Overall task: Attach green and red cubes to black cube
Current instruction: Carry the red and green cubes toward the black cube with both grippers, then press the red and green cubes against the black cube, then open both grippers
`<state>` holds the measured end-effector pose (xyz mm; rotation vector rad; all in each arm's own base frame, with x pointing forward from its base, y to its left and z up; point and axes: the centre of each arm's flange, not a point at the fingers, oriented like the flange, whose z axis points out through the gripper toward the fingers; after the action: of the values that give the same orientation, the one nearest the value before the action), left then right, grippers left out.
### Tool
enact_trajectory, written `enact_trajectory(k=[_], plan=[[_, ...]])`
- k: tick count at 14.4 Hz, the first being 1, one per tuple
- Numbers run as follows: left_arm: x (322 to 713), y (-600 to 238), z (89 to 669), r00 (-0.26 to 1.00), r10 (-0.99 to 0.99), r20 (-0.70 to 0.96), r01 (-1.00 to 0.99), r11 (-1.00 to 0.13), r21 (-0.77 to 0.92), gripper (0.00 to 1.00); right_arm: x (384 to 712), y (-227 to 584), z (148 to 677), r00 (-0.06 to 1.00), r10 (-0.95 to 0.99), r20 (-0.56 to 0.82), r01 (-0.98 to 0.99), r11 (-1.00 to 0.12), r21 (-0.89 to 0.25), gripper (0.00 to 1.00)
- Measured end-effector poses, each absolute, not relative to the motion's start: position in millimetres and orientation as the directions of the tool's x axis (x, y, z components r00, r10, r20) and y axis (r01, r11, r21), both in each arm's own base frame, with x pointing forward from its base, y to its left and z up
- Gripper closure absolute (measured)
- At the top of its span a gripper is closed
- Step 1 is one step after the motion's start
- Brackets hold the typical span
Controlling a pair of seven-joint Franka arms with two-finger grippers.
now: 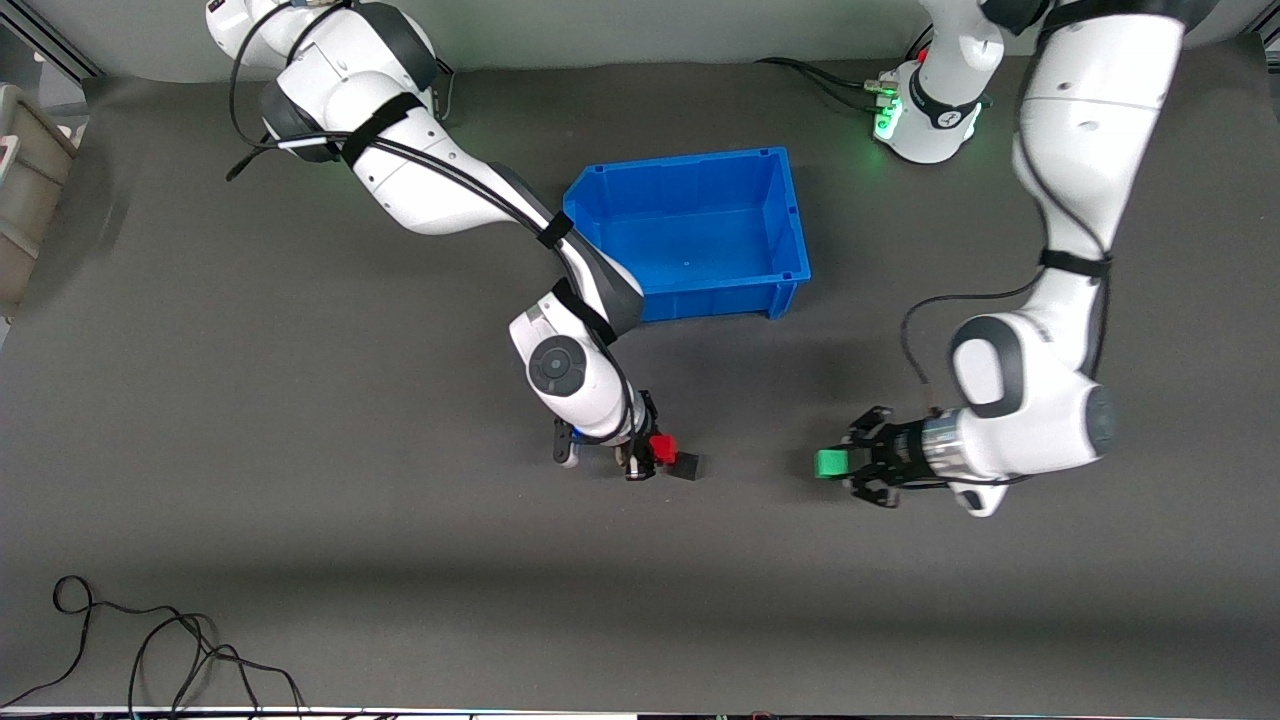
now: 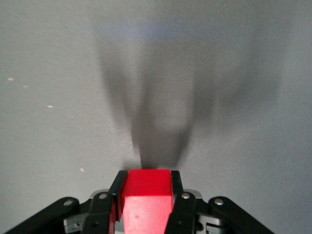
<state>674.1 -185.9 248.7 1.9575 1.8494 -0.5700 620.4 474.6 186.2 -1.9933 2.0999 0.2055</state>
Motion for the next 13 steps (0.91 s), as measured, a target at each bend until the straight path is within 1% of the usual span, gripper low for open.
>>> enact_trajectory(k=[5,8,11,13], plan=[[676,-228,226,0.03,0.86,-0.51,0.999,-0.015,0.034,0.63,626,474,168,-0.06,-0.961,-0.269,-0.995,0.079,-0.058,0.6],[674,-244,220,0.014,0.866,-0.5,0.999,0.011,0.046,0.63,631,473,167,-0.064,-0.958,-0.279,-0.993,0.089,-0.078,0.6],[671,-261,213,-0.029,0.869,-0.494,0.996,0.069,0.062,0.63,637,472,167,-0.067,-0.955,-0.29,-0.991,0.097,-0.093,0.6],[669,-271,211,-0.039,0.866,-0.499,0.994,0.085,0.07,0.63,638,472,167,-0.067,-0.954,-0.293,-0.99,0.1,-0.097,0.6]])
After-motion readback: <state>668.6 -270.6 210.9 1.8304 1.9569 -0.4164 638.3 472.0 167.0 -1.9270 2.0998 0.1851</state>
